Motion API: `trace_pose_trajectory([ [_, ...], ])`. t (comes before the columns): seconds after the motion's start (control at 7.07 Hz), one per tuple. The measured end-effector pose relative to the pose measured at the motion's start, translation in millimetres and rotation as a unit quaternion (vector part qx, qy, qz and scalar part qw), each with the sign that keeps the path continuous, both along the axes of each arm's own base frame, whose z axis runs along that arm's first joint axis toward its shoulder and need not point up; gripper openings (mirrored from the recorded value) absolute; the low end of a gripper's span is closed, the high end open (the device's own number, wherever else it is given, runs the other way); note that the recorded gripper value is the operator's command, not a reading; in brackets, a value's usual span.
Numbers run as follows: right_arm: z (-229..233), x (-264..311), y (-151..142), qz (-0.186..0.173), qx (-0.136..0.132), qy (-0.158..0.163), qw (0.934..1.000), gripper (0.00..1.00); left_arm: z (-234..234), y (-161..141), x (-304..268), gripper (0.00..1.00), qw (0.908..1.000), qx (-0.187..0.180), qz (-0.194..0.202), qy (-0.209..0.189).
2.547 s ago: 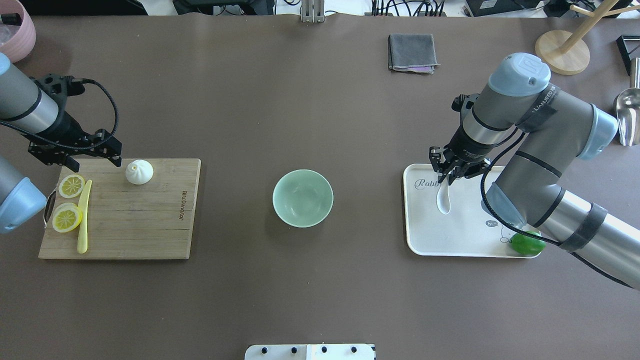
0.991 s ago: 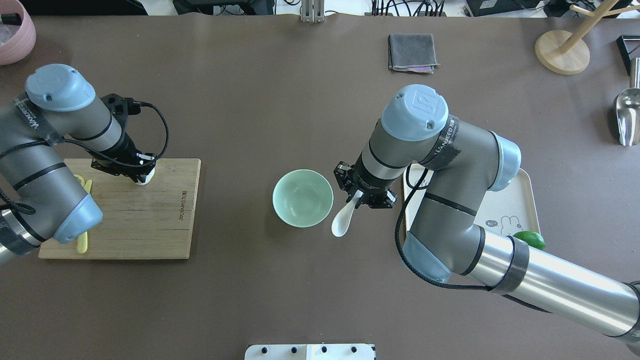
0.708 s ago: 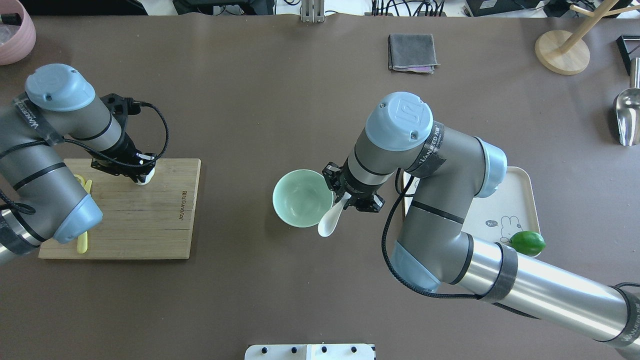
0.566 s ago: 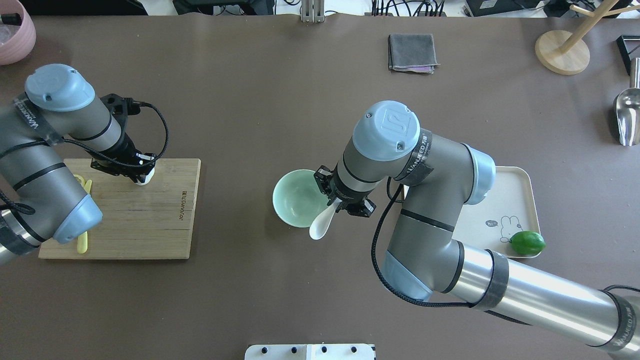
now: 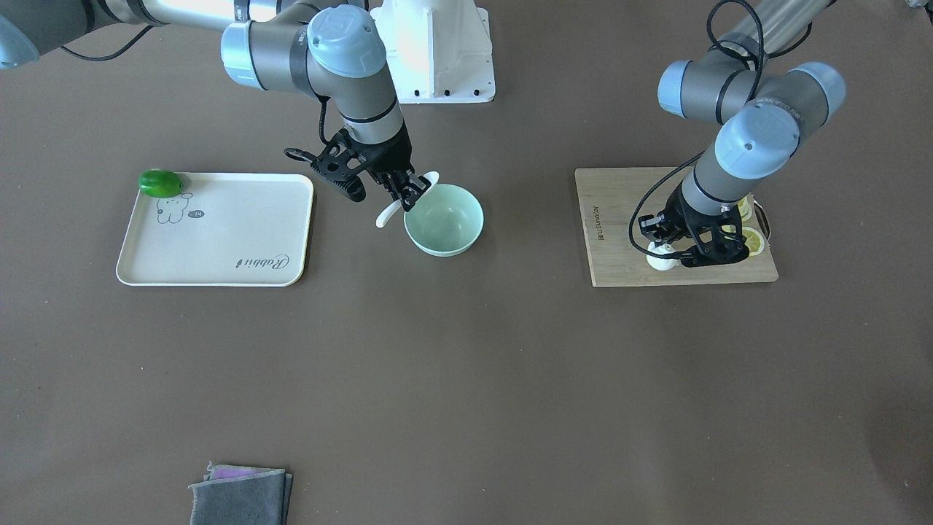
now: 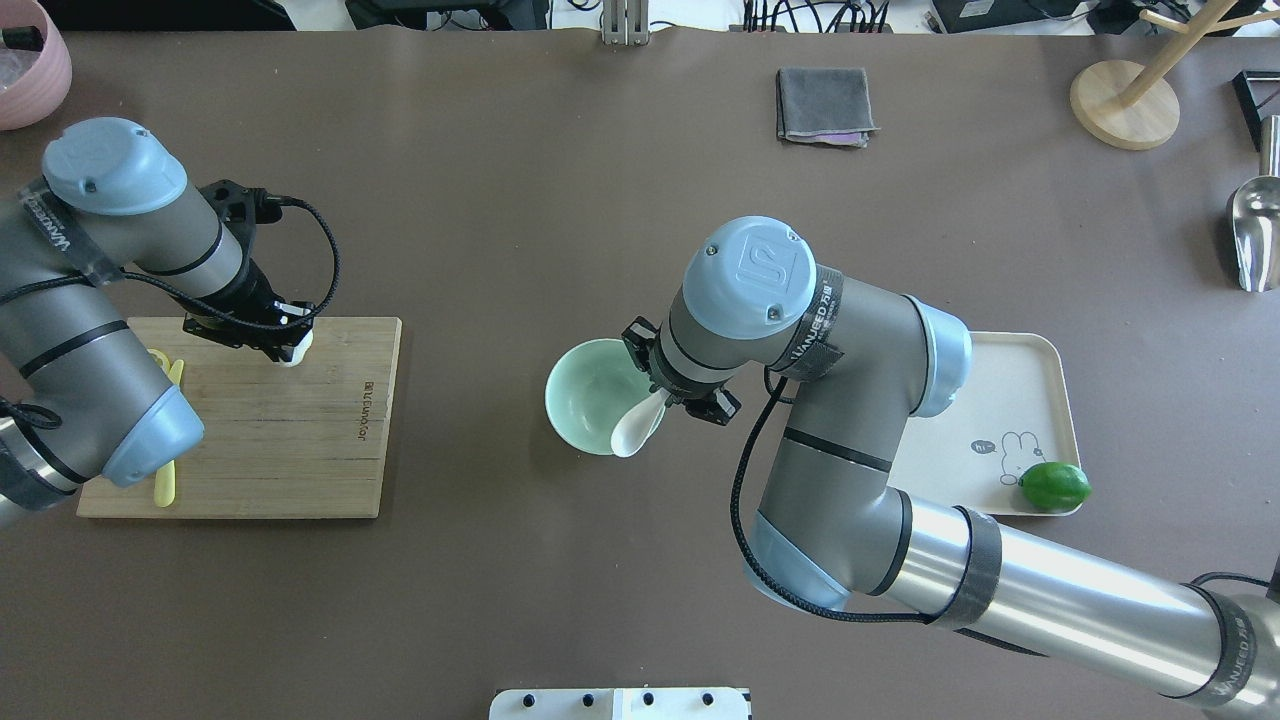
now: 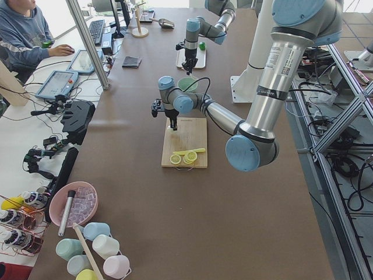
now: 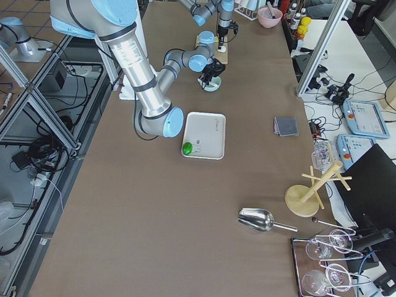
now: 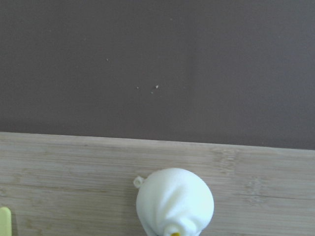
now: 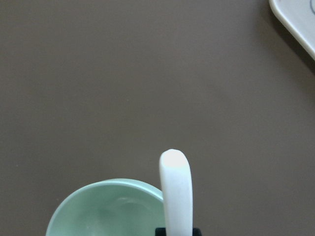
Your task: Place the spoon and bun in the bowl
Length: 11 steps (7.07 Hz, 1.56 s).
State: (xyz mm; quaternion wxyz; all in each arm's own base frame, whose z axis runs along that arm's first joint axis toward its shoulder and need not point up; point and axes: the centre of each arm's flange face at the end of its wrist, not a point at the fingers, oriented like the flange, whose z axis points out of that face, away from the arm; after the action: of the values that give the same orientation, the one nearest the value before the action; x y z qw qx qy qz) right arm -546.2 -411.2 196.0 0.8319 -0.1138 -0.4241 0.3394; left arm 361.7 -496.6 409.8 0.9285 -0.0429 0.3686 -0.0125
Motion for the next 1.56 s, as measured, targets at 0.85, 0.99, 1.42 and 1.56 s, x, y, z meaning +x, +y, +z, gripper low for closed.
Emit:
trace_pose_trajectory([
  [0.85,4.8,-16.0,-9.1,0.077,-0.020,-0.023,0.9966,1.00,-128.4,30.0,55.7,0.00,0.9932,-0.078,-0.076,0.040],
  [0.99,6.3,-14.5,-13.4,0.086,-0.019,-0.023,0.9959,1.00,-153.5,39.6,71.8,0.00,0.9905,-0.094,-0.086,0.052],
  [1.42,13.6,45.3,-55.7,0.091,-0.038,-0.035,0.9945,1.00,-205.1,66.0,102.4,0.00,0.9842,-0.124,-0.098,0.078],
  [1.56,24.7,82.8,-74.6,0.078,-0.043,-0.041,0.9952,1.00,-218.8,74.7,112.0,0.00,0.9829,-0.131,-0.097,0.085],
])
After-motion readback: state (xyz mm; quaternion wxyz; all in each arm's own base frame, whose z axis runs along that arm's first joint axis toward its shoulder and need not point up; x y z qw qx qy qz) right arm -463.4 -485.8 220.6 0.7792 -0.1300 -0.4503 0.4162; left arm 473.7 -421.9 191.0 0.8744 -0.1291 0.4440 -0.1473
